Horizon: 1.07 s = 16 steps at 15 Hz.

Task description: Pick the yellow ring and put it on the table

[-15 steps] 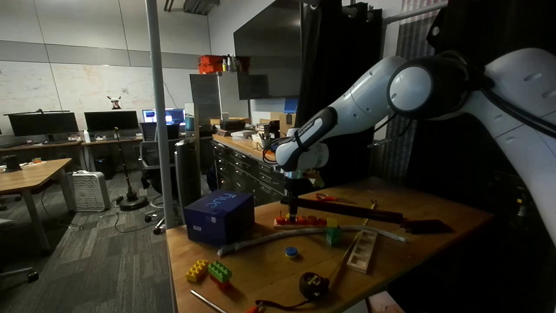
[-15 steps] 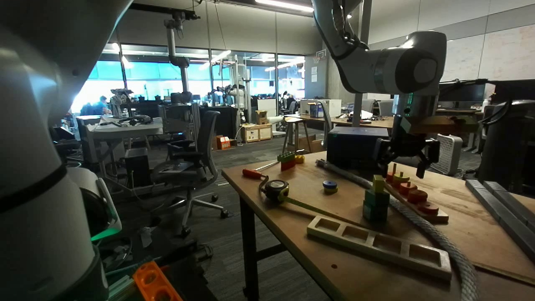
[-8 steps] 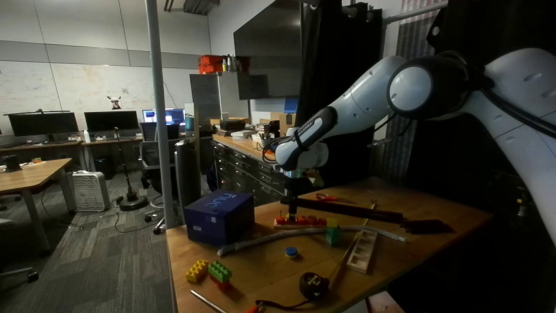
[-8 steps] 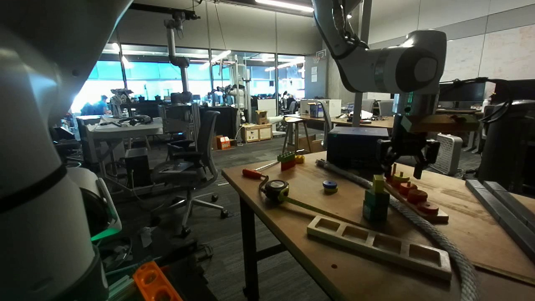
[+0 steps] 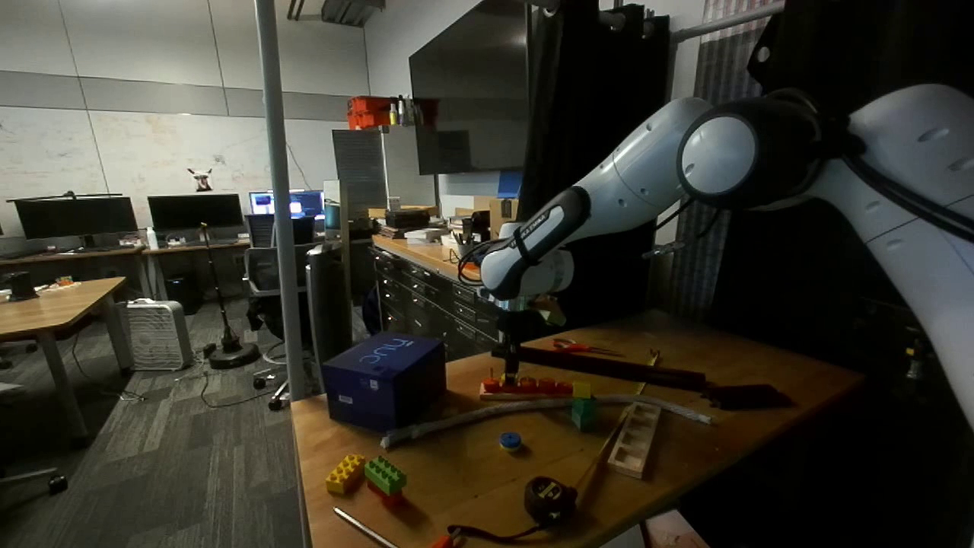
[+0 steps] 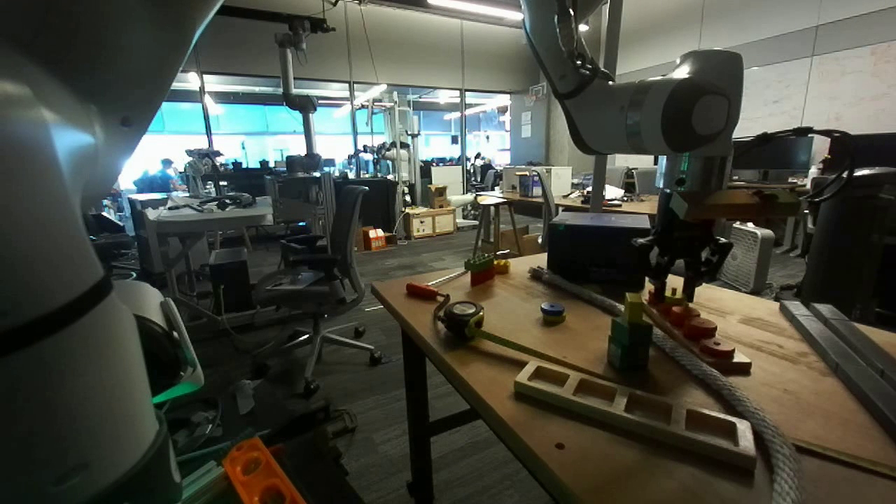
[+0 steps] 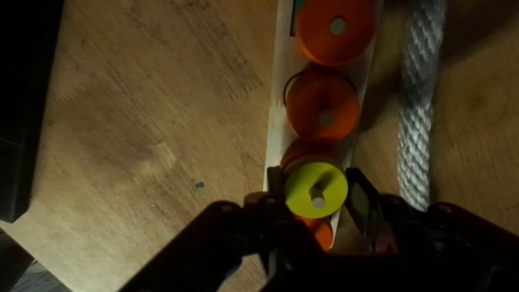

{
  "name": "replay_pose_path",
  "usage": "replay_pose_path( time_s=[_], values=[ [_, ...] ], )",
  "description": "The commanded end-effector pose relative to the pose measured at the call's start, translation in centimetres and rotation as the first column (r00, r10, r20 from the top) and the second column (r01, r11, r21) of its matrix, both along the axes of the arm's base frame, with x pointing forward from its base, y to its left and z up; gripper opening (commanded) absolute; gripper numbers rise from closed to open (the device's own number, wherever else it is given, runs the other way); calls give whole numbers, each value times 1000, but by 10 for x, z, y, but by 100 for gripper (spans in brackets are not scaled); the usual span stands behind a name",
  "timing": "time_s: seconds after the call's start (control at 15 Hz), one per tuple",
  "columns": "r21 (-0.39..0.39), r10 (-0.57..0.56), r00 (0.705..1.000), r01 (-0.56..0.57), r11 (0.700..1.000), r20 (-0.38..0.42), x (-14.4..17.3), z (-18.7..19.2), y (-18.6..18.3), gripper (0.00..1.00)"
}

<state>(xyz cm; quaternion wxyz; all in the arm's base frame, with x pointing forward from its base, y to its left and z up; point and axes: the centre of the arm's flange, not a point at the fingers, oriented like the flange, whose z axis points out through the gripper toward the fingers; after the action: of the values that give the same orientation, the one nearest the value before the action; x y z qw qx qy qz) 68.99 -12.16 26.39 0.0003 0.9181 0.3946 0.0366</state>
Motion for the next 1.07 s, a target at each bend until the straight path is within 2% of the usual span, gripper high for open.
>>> replay_pose_path(
  time_s=[0.0,0.47,0.67,1.0],
  values=[
    [-50,-35,999,35,998,2,4,8,9,23],
    [-132,-91,996,90,987,-4,3,16,28,23],
    [-119,-90,996,89,989,1,-1,18,27,23],
    [-49,-75,997,75,996,-3,-4,22,-1,23]
  ],
)
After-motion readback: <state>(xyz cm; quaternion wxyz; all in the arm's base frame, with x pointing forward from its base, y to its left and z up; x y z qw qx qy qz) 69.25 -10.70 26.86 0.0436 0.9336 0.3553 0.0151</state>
